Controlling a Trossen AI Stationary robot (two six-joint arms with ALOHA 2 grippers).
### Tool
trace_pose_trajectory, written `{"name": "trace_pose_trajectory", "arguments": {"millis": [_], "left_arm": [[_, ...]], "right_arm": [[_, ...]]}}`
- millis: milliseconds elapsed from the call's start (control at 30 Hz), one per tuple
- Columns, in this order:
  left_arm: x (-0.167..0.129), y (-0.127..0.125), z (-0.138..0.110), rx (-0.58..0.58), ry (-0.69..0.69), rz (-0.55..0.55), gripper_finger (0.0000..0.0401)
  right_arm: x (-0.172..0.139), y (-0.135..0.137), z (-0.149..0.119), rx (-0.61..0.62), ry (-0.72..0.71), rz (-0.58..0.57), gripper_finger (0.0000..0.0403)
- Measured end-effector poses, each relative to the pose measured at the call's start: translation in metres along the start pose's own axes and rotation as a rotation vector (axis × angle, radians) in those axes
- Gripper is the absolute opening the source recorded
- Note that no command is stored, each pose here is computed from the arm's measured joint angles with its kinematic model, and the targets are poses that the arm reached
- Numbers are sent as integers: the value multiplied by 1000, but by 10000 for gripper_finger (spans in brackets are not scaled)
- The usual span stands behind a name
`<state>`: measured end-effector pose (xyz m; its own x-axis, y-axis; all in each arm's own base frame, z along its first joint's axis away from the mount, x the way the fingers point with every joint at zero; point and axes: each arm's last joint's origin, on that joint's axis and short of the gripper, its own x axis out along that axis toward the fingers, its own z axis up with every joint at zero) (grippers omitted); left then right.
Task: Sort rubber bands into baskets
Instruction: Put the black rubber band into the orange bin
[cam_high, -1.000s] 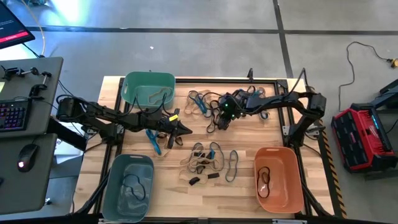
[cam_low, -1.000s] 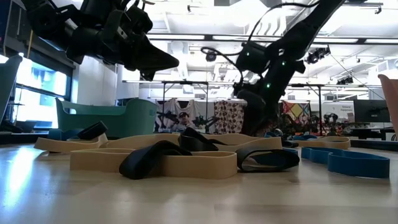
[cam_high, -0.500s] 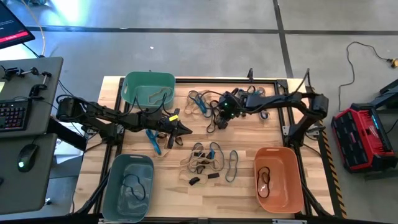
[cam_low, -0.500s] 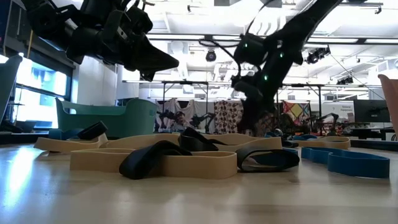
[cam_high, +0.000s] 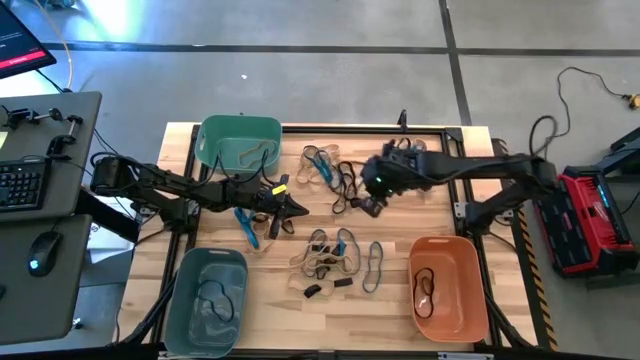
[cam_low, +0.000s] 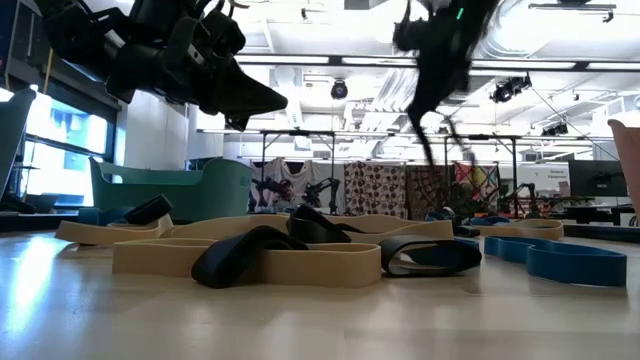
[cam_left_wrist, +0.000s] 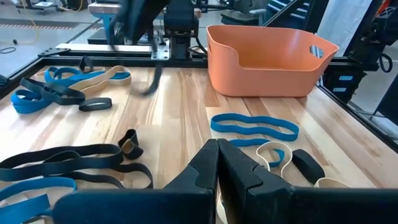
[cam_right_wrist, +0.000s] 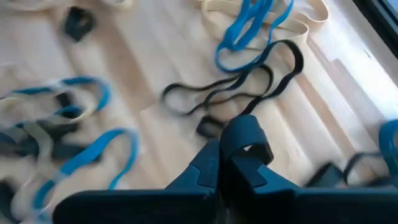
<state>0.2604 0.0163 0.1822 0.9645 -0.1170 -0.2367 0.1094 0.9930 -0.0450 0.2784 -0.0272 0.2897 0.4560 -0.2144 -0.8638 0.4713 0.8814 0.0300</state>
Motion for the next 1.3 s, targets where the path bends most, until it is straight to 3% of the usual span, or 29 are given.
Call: {"name": "trace_pose_trajectory", "arguments": {"millis": [367, 767, 1000, 1167, 1300], "left_arm": [[0, 0, 0, 9, -1, 0, 0], [0, 0, 0, 9, -1, 0, 0], [0, 0, 0, 8, -1, 0, 0], [0, 0, 0, 2, -1, 0, 0], [0, 0, 0, 2, -1, 0, 0]], "right_arm": [[-96, 54, -36, 86, 68, 98, 0], [-139, 102, -106, 303, 270, 173, 0], [-128, 109, -157, 465, 388, 18, 0], [-97, 108, -194, 443, 496, -77, 0], [-69, 110, -216, 427, 535, -45, 0]]}}
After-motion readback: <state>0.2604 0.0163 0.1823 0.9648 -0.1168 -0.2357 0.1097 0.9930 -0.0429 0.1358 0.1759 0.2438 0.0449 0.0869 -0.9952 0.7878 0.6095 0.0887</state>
